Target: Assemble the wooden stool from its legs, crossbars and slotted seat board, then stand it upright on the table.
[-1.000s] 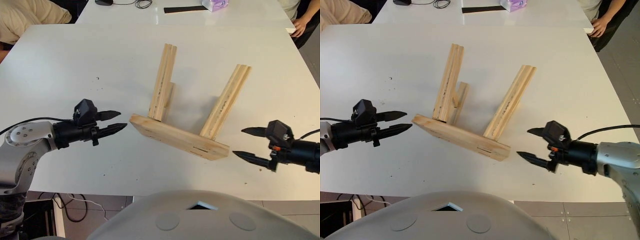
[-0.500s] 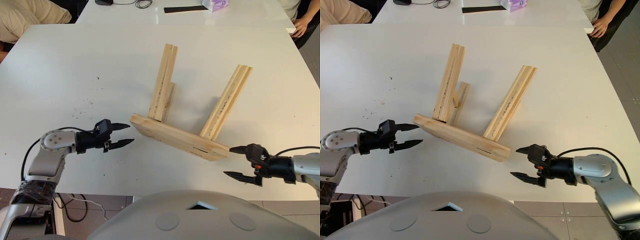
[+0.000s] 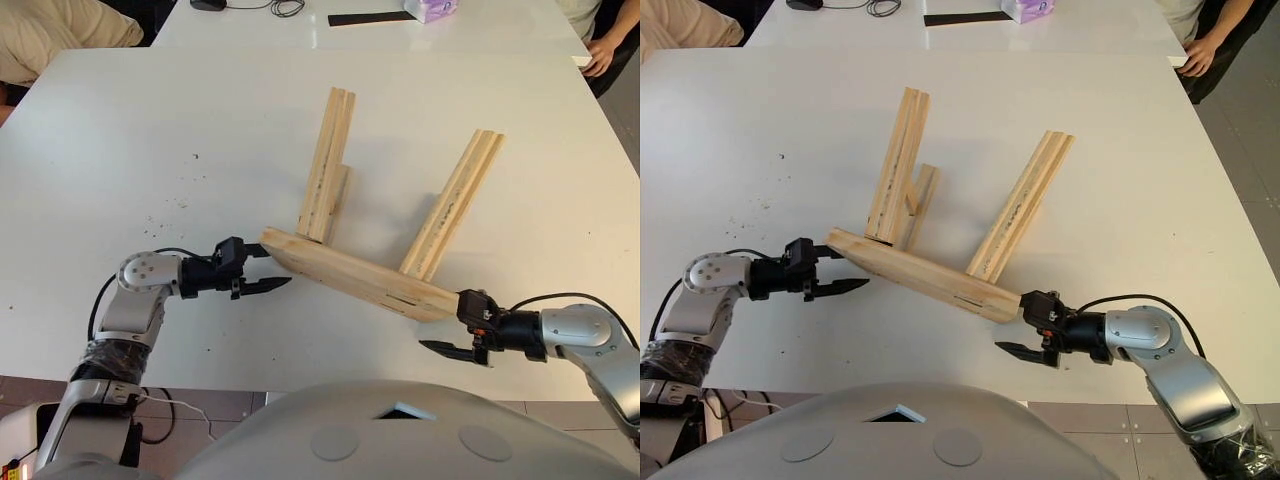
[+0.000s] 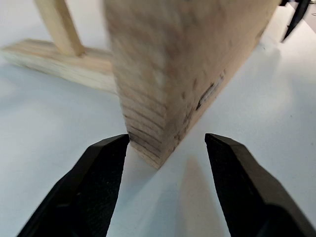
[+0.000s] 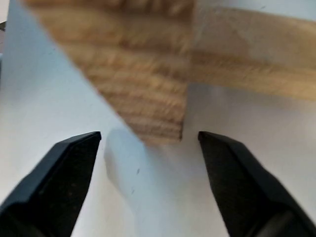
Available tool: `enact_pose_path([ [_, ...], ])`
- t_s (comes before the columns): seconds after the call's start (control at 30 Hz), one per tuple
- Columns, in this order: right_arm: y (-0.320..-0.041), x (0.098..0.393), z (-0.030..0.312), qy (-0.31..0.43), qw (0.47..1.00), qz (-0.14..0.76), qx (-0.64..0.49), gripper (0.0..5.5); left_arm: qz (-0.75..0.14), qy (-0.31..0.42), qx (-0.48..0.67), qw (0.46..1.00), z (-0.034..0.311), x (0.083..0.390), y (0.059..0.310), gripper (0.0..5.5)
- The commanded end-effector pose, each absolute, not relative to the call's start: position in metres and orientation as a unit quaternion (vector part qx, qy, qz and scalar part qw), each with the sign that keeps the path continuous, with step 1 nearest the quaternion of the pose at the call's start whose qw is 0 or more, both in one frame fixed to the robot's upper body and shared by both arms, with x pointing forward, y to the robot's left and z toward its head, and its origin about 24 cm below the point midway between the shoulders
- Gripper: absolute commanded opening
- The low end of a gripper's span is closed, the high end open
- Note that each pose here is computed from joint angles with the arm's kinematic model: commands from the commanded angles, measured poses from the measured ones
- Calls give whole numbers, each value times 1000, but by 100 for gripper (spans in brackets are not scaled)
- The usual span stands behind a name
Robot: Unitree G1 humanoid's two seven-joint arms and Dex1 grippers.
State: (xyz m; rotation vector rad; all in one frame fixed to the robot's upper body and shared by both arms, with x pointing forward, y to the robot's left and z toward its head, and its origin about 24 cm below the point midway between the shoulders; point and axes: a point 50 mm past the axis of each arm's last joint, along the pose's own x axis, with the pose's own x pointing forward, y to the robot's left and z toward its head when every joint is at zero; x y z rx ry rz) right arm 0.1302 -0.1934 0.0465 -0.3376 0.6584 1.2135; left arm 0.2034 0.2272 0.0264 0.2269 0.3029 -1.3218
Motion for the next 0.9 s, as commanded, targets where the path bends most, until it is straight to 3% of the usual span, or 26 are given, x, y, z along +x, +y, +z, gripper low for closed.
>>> enact_pose_path([
  [0.03, -192, 134, 41, 303, 765, 546, -158, 303, -633, 152, 101, 752, 23, 200, 224, 289],
  [0.13, -190, 132, 39, 303, 766, 545, -157, 258, -644, 158, 93, 743, 23, 196, 223, 289],
  [0.37, -196, 132, 35, 306, 769, 538, -162, 141, -665, 162, 71, 725, 28, 189, 220, 175],
  [0.47, -193, 135, 38, 296, 773, 540, -154, 137, -686, 158, 51, 708, 34, 181, 210, 142],
  [0.7, -192, 138, 56, 295, 775, 553, -80, 137, -682, 156, 4, 714, 53, 178, 210, 138],
  [0.9, -195, 138, 94, 289, 759, 583, -5, 137, -691, 156, -31, 706, 84, 164, 206, 137],
])
